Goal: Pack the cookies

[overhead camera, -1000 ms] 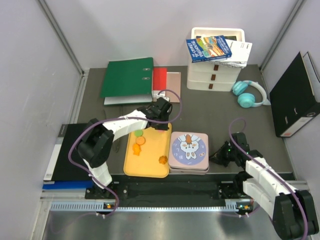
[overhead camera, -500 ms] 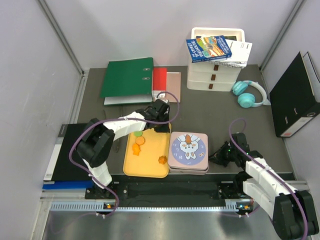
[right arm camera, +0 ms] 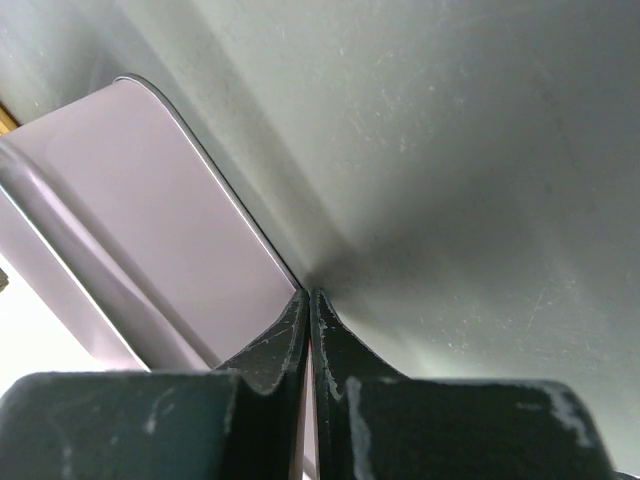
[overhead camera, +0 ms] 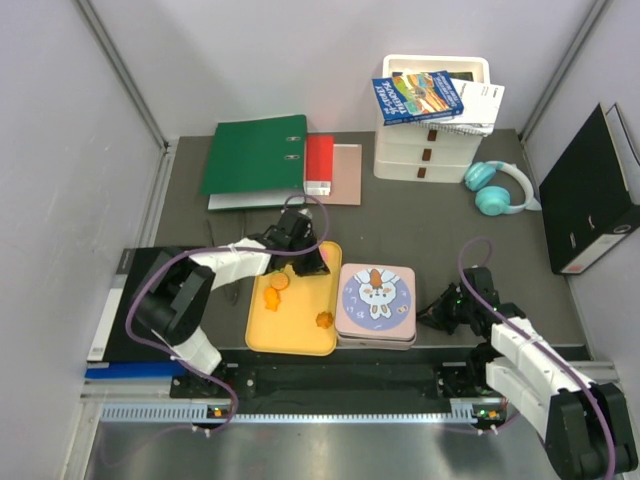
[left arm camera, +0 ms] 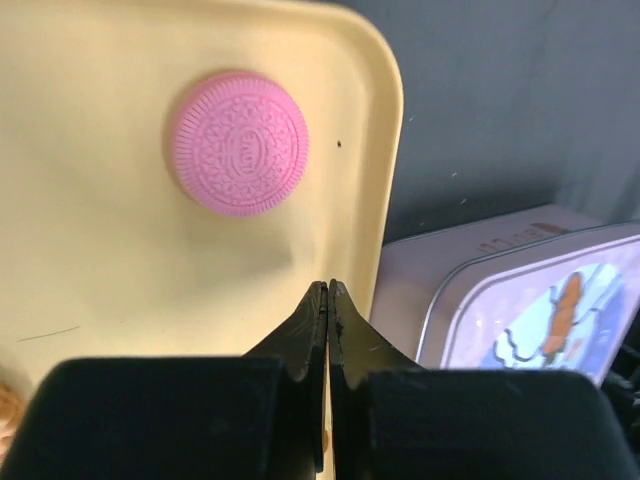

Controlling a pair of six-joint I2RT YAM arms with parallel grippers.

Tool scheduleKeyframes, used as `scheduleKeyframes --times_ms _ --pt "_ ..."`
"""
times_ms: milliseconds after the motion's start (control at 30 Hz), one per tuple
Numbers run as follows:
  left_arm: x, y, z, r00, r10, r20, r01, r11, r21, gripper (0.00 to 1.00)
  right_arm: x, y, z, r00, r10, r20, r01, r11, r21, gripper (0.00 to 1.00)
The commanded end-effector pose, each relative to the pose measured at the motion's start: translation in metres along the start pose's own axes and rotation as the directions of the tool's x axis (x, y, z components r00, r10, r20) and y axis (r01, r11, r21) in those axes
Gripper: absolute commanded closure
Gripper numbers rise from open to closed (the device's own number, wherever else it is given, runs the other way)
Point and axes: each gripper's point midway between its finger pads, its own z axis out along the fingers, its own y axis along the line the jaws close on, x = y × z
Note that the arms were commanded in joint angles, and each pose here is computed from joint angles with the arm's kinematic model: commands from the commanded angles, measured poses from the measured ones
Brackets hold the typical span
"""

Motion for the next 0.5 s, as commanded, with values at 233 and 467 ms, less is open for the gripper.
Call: scheduleKeyframes --times_ms 233,467 --pt "-0.02 -0.051 -0.017 0.996 -0.092 0.02 0.081 0.947 0.309 1.0 0.001 0.001 0.0 1.0 0.005 -0.004 -0.005 1.0 -0.013 1.0" --pt "-0.009 -0.048 -0.012 0.995 -0.09 -0.033 0.096 0.944 0.315 1.0 0.0 0.002 -0.001 1.0 0.0 -0.002 0.0 1.0 -0.009 1.0"
